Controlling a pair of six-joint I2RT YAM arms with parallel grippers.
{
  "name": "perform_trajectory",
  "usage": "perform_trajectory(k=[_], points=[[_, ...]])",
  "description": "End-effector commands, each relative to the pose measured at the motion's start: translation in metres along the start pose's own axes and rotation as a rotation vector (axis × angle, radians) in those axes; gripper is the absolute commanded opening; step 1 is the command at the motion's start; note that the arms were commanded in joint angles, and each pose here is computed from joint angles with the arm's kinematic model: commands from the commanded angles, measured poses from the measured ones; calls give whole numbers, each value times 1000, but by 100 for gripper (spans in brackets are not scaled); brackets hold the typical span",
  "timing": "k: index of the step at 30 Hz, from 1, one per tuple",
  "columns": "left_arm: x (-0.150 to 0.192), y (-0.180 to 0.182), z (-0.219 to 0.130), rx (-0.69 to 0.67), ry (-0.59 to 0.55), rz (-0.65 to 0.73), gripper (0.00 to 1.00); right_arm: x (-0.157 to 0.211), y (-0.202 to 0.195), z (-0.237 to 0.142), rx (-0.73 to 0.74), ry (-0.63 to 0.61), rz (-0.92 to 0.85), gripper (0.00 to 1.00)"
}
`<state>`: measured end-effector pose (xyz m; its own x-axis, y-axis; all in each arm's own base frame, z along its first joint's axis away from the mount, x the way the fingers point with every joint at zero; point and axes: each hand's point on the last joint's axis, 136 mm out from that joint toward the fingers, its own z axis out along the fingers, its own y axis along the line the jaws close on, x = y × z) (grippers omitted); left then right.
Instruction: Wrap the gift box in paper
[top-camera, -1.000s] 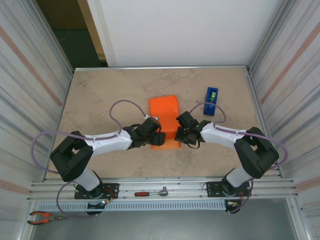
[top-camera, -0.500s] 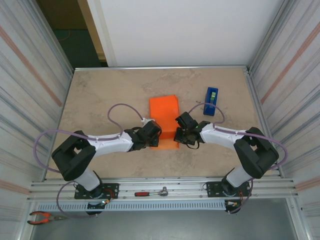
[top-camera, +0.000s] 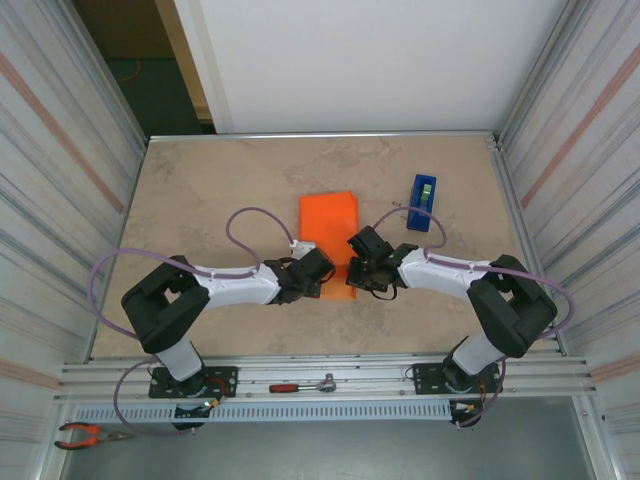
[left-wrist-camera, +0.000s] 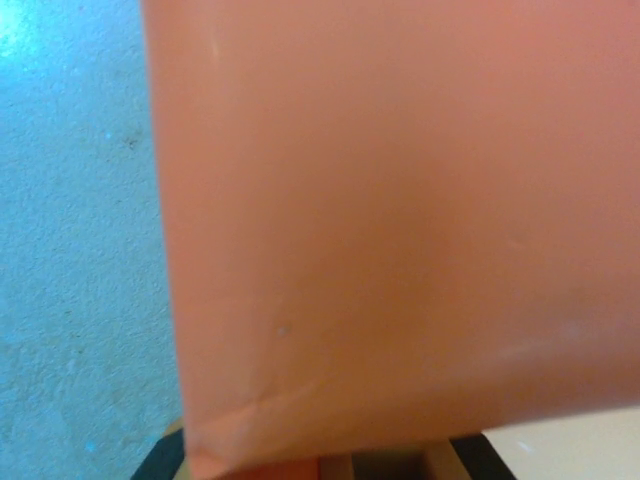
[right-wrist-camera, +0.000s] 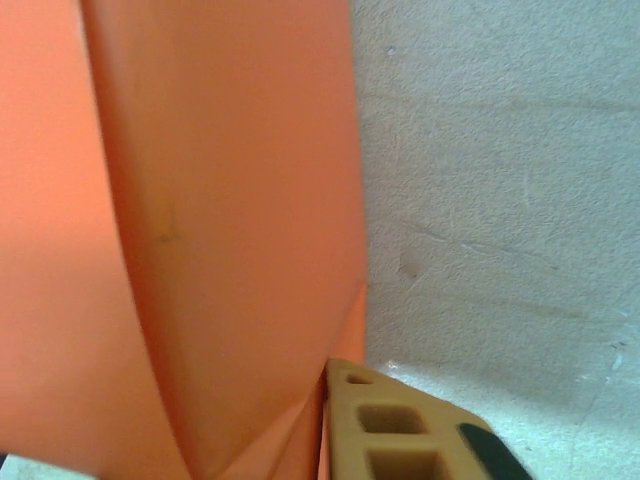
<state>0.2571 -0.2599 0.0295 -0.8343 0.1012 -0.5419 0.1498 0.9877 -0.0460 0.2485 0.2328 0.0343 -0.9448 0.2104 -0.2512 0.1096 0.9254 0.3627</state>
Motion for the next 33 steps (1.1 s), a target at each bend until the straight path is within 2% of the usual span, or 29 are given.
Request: perform_trajectory(k=[1,3,8,9,11,15,21,27,33], points=[[-2,6,-3,-47,-14,-2,15,4,-2,-5,-8,-3,7,21],[-1,6,-4,-48,-12,6,0,3,0,-8,-14,-6,8,33],[-2,7,-6,-47,-17,13,0,1,-1,-19,-18,-18,10,64],[-2,8,-7,-44,-18,11,6,1,-1,-21,-19,-18,6,69],[-2,7,-9,-37,-22,5,17,0,-3,-23,-11,-11,3,73],[-7,7,-18,-15,-36,13,41,-3,-9,-21,13,2,1,75],[-15,6,-35,29,-74,46,66,-15,-13,-14,14,-13,28,75],[-20,1,-30,35,-87,93,80,-21,-6,-3,0,-11,36,75],[-25,0,-18,-5,-98,120,85,-16,-7,0,16,-11,40,76]])
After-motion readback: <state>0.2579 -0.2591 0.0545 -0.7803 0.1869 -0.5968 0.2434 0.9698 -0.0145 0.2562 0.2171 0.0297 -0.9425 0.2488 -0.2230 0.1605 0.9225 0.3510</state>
